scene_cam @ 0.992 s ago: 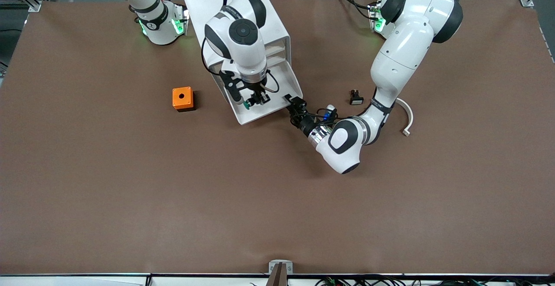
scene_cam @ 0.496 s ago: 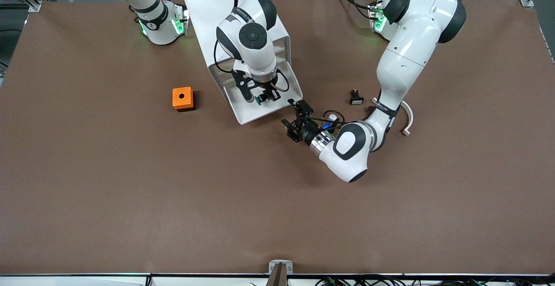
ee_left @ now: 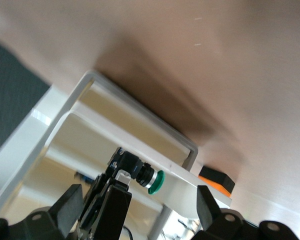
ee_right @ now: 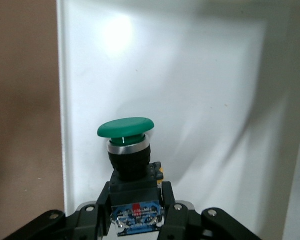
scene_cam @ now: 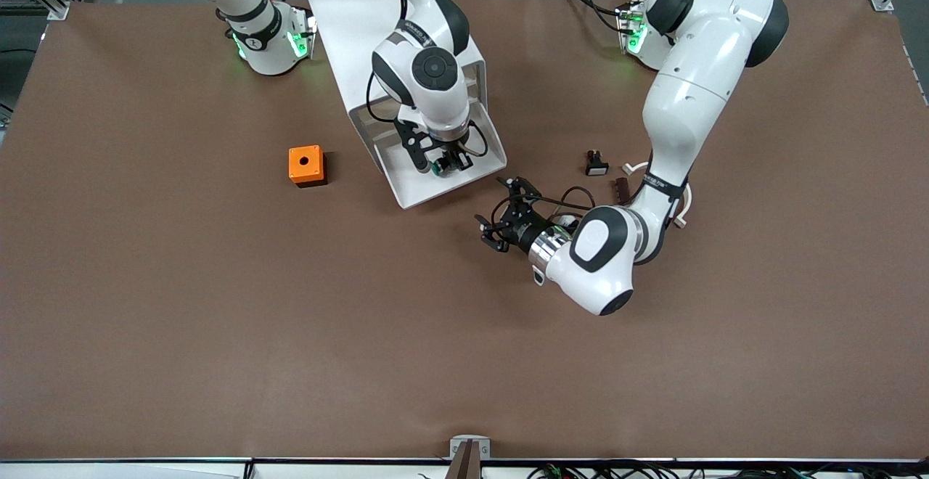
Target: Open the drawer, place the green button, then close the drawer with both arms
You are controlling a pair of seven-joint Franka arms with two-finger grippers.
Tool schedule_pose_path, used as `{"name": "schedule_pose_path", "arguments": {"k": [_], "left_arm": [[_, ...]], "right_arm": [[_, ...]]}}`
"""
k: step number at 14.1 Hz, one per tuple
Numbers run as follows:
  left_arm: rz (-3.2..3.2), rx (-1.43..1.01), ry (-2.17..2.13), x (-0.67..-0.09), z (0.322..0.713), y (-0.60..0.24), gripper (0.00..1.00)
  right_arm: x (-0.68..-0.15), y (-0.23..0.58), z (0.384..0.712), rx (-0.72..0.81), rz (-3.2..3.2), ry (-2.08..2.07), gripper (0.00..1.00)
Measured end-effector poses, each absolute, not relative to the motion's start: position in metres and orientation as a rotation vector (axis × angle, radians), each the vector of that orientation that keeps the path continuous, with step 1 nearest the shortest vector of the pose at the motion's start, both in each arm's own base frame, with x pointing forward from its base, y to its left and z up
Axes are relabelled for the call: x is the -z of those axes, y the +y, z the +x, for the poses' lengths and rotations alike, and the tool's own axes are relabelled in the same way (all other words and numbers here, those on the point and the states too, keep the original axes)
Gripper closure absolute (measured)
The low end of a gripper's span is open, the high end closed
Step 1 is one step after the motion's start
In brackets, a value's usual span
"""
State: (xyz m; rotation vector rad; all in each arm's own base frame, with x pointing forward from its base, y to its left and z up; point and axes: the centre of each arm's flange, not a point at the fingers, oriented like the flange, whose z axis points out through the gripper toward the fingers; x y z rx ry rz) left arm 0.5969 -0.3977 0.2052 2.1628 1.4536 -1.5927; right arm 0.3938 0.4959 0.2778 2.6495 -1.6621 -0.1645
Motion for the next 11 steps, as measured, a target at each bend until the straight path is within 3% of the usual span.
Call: {"name": "schedule_pose_path", "arguments": {"k": [3,5,9,11], "left_arm": [[2.425,1.234,1.235,-0.236,0.598,-0.42,0.0],[2.549,1.017,1.124,-0.252,0.601,-0.43,0.0],[2.8,0.536,0.949,-0.272,0.601,-0.457,0.0],[2.821,0.397,0.909,-0.28,0.604,-0.463,0.0]], "right_arm": [[-0.274,0.499,0.39,0.164,2.638,-1.666,0.57],[-0.275,0.499,0.391,0.163,2.639,-1.669,0.43],[-0.296,0.495,0.408,0.189,2.667,-1.53,0.04],[-0.33,0.481,0.439,0.231,2.679,-1.425,0.0]]}}
